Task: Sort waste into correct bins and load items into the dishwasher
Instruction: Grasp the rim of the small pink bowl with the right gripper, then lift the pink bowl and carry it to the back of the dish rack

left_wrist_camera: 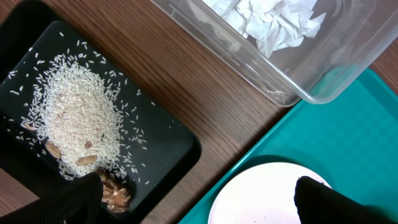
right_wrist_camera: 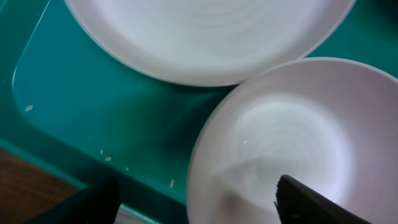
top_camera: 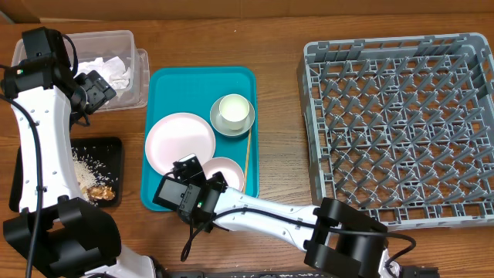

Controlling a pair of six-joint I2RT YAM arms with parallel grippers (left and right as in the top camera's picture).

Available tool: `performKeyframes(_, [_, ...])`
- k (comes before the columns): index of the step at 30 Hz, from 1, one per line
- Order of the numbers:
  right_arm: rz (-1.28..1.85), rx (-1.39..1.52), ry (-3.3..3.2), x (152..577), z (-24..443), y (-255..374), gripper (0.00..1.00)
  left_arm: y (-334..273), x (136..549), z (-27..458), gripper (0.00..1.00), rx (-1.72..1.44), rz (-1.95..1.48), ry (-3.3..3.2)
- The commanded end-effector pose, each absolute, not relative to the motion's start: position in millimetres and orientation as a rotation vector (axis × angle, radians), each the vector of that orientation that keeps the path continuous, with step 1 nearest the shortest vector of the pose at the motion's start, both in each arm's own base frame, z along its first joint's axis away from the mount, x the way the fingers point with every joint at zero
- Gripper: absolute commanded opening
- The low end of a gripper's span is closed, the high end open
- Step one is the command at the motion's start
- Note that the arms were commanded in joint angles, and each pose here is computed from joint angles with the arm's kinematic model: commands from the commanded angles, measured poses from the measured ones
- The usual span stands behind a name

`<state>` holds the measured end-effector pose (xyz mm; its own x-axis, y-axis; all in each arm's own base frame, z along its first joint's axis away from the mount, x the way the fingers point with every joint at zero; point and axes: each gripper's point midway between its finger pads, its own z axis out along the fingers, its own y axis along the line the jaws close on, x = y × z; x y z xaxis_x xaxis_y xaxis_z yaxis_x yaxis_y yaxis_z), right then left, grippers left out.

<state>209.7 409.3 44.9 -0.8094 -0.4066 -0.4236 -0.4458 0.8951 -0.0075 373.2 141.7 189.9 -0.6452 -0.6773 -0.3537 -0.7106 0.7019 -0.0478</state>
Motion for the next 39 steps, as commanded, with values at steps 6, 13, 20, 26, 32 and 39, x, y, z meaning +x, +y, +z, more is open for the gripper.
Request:
performKeyframes(6, [0.066,-0.589,2.604,223,35,406,0.61,144,375,199,1.00,-1.090,0.145,2.534])
performKeyframes(13, [0.051,-0.590,2.614,221,26,406,0.52,144,375,199,1.00,-1.090,0.145,2.534])
performKeyframes(20, [0.059,-0.590,2.610,222,30,408,0.41,144,375,199,1.00,-1.090,0.145,2.534])
performKeyframes(26, [0.062,-0.589,2.609,223,44,413,0.24,144,375,199,1.00,-1.090,0.145,2.534])
performKeyframes(32, [0.049,-0.593,2.616,222,47,410,0.10,144,375,199,1.00,-1.090,0.145,2.534])
performKeyframes(39, [0.135,-0.502,2.528,235,118,397,0.04,144,375,199,1.00,-1.090,0.145,2.534])
